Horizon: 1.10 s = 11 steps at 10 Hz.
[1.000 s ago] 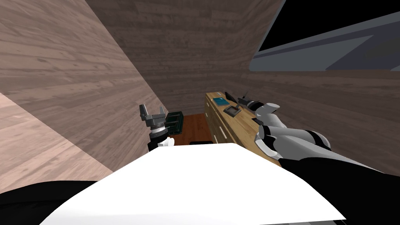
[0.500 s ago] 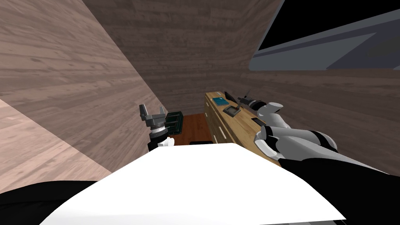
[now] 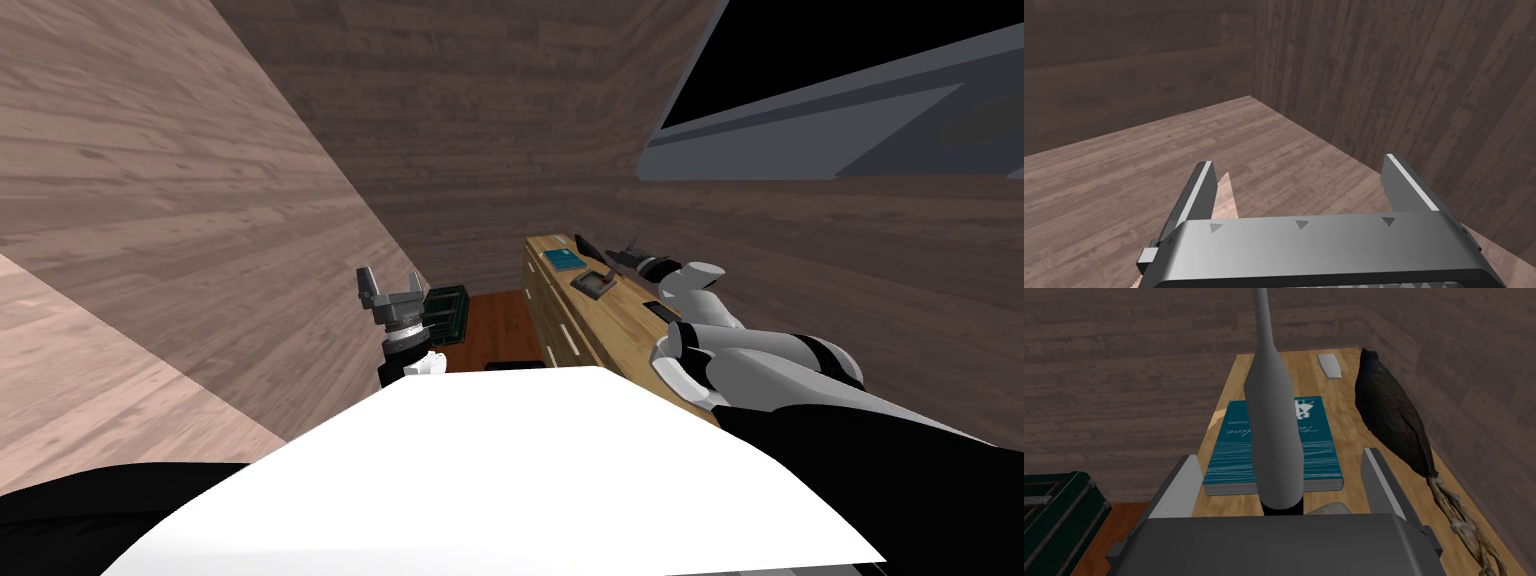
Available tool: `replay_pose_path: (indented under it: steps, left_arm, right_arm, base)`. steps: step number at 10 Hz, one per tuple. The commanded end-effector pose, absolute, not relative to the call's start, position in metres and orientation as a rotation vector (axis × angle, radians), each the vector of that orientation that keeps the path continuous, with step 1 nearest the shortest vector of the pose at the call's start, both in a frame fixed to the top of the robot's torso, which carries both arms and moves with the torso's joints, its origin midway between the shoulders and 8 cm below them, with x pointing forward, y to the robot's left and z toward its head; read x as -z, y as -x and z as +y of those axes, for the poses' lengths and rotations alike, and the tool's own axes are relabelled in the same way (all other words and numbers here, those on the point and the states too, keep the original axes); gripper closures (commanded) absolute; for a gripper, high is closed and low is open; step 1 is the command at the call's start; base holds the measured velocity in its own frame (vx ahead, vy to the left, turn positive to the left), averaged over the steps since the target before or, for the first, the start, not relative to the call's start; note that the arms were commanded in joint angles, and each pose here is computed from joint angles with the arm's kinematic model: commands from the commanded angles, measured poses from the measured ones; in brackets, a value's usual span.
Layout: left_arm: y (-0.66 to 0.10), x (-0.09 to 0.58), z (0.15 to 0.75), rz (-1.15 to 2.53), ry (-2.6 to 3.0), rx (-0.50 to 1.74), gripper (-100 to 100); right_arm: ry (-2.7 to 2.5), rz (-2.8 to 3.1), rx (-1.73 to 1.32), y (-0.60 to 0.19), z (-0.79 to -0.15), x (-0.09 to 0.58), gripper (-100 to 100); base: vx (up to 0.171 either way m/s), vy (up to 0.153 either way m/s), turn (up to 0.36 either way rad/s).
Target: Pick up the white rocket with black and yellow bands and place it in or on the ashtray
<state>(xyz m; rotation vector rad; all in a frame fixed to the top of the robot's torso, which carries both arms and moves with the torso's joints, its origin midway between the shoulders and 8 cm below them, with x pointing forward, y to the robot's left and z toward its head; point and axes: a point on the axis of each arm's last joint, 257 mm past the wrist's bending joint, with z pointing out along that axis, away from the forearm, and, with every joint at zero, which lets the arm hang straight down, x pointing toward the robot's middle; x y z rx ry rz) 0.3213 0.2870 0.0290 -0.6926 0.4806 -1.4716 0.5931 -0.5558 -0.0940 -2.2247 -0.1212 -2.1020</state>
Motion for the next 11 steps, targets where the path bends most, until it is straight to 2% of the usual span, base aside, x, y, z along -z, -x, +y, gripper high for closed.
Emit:
replay_pose_path:
  steps: [1,9,10,11]
  left_arm:
    - [-0.321,-0.029,0.287,0.481,0.693,1.472,0]
    - [-0.321,-0.029,0.287,0.481,0.693,1.472,0]
    - [-0.321,-0.029,0.287,0.481,0.693,1.472,0]
    - [-0.321,-0.029,0.287,0.481,0.693,1.472,0]
  right_arm:
    - [2.224,-0.123,2.108,-0.591,-0.565,0.080,-100]
    - [2.224,-0.130,2.130,-0.579,-0.592,0.028,-100]
    - [2.222,-0.128,2.129,-0.579,-0.592,0.027,0]
    - [2.222,-0.128,2.130,-0.579,-0.592,0.027,0]
  base:
    - [-0.009,0.032,0.025]
    - [0.003,0.047,0.018]
    - [0.000,0.000,0.000]
    - [0.000,0.000,0.000]
